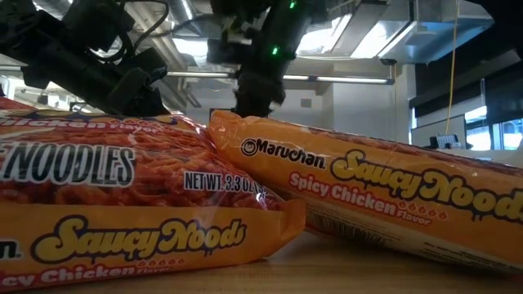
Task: Sort Maruchan noodles
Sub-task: Put the yellow noodle pack into the center white bin, then put the middle top black noodle pack into the left white bin
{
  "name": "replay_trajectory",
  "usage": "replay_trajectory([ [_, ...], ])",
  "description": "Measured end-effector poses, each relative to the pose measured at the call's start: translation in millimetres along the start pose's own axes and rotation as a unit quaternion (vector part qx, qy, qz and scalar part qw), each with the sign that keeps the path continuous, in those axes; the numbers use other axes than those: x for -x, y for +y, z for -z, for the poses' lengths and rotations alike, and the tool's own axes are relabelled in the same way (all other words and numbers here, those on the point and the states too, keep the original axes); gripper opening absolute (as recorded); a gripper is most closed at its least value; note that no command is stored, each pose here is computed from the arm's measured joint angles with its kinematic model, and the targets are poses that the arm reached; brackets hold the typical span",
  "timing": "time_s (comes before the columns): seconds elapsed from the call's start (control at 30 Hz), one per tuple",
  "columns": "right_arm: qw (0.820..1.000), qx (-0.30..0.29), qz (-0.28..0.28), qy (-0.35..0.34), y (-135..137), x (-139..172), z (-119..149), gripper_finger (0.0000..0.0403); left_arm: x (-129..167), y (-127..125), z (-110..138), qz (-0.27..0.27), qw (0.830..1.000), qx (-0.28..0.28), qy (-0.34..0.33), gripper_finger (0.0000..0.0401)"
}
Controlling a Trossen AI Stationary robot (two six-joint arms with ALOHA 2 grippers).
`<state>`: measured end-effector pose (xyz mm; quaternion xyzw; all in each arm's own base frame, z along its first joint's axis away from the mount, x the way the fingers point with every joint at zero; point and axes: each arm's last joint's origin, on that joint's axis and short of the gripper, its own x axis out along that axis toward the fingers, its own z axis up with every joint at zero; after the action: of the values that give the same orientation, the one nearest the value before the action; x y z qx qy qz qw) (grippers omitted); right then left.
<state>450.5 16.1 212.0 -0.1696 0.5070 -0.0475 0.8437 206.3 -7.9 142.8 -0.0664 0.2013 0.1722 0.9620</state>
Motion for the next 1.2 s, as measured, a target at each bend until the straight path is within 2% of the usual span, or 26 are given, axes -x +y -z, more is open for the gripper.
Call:
replay_trajectory([
  [0.2,1.000,-0.031,0.003,0.001,-11.8,41.1,2.6,0.0237,0.0,0.0,0.0,0.000,1.000,0.000,0.000,0.0192],
  [0.33,0.999,-0.045,0.004,0.012,-19.8,72.0,9.5,0.0240,0.0,-0.1,0.1,0.002,1.000,0.000,0.001,0.0192],
  [0.43,0.998,-0.055,0.004,0.013,-21.6,84.0,19.3,0.0233,0.0,-0.3,0.1,0.005,1.000,0.000,0.001,0.0192],
  [0.63,0.997,-0.073,0.008,0.004,-17.4,88.2,58.0,0.0209,0.0,-0.9,0.3,0.016,1.000,0.002,0.004,0.0192],
  [0.83,0.991,-0.123,-0.016,-0.053,-17.7,88.4,102.5,0.0191,0.0,-1.1,-0.2,0.021,1.000,-0.005,0.003,0.0192],
  [1.0,0.978,-0.163,-0.036,-0.123,-22.2,86.7,136.2,0.0189,-2.1,4.1,-1.4,0.017,1.000,-0.004,0.004,0.0192],
  [1.2,0.967,-0.185,-0.044,-0.172,-25.1,79.9,164.6,0.0189,-4.0,7.1,-12.5,0.024,0.999,-0.002,0.042,0.0192],
])
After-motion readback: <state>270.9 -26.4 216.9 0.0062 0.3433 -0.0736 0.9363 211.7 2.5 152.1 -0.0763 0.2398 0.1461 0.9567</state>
